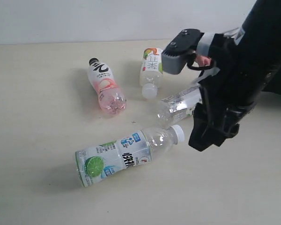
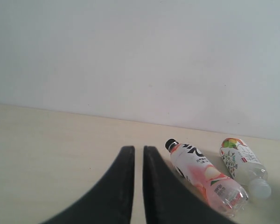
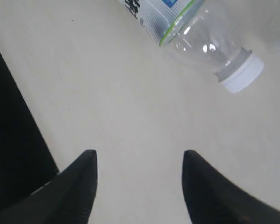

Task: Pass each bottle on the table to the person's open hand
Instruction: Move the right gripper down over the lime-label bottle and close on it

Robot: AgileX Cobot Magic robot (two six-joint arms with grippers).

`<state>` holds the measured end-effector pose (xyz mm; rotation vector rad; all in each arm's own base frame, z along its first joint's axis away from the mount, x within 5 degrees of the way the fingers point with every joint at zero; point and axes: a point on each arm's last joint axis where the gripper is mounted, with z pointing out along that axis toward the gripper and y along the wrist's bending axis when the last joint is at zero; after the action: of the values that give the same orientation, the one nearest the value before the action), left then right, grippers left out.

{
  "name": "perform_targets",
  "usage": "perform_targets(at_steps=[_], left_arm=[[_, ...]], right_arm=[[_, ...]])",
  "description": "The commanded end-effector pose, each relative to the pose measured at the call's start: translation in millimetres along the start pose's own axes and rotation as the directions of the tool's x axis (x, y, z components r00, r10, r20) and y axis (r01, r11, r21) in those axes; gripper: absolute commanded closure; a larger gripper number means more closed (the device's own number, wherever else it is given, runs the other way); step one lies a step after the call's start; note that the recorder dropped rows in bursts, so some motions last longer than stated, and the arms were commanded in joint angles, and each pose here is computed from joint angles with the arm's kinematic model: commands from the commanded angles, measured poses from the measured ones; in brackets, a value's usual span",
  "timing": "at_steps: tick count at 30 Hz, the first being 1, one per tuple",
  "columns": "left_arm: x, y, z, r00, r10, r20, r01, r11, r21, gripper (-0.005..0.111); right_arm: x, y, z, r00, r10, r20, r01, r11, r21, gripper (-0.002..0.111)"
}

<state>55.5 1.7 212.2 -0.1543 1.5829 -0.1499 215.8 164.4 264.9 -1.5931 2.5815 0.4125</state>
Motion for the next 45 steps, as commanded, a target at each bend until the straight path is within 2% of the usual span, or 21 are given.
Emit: perform_targets(at_steps=[1,4,7,10,16,18,21,23,31,33,36,40,42,43,45], left_arm=[[-1,-0.5,-1,1.0,0.0,0.006,0.0,1.0,0.008,0.097],[-1,-0.5,-1,1.0,0.0,0.006,0.0,1.0,0.008,0.097],[-1,-0.5,-1,1.0,0.0,0.006,0.0,1.0,0.008,0.097],[-1,-0.5,-1,1.0,0.0,0.006,0.0,1.0,0.008,0.097],[-1,-0.5,-1,1.0,0.0,0.006,0.0,1.0,0.008,0.097],[-1,-0.5,-1,1.0,0.0,0.006,0.0,1.0,0.008,0.097],[-1,-0.5,-1,1.0,0.0,0.006,0.0,1.0,0.008,0.097],[-1,-0.5,-1,1.0,0.0,0.006,0.0,1.0,0.008,0.097],[-1,-0.5,-1,1.0,0.0,0.006,0.0,1.0,0.008,0.097],[-1,-0.5,-1,1.0,0.0,0.006,0.0,1.0,0.008,0.097],[-1,-0.5,-1,1.0,0.0,0.006,0.0,1.0,0.008,0.097],[-1,-0.5,-1,1.0,0.0,0.006,0.0,1.0,0.008,0.097],[-1,-0.5,-1,1.0,0.0,0.006,0.0,1.0,0.008,0.097],[-1,-0.5,-1,1.0,0.0,0.006,0.0,1.0,0.008,0.097],[-1,-0.5,-1,1.0,0.0,0.006,0.0,1.0,0.008,0.097]], right_arm=[[-20,6,9,0.972,-0.227,0.058,0.221,0.971,0.085,0.041],[-34,14,17,0.921,-0.379,0.09,0.365,0.92,0.145,0.038],[-47,21,27,0.846,-0.526,0.088,0.5,0.84,0.21,0.036],[-59,29,44,0.783,-0.619,0.067,0.59,0.772,0.238,0.034],[-73,35,82,0.62,-0.775,-0.118,0.771,0.575,0.274,0.028],[-78,38,95,0.584,-0.801,-0.134,0.797,0.534,0.282,0.028],[-87,40,116,0.562,-0.818,-0.12,0.807,0.511,0.295,0.028],[-90,37,129,0.565,-0.817,-0.112,0.804,0.515,0.298,0.028],[-92,31,159,0.59,-0.799,-0.113,0.791,0.545,0.277,0.029],[-93,30,160,0.611,-0.786,-0.099,0.773,0.565,0.289,0.033],[-93,30,160,0.633,-0.769,-0.088,0.753,0.587,0.297,0.048],[-93,30,160,0.633,-0.769,-0.088,0.753,0.587,0.297,0.059],[-93,30,160,0.638,-0.765,-0.084,0.749,0.593,0.295,0.073],[-93,30,160,0.638,-0.765,-0.084,0.749,0.593,0.295,0.086],[-93,30,160,0.638,-0.765,-0.084,0.749,0.593,0.295,0.102]])
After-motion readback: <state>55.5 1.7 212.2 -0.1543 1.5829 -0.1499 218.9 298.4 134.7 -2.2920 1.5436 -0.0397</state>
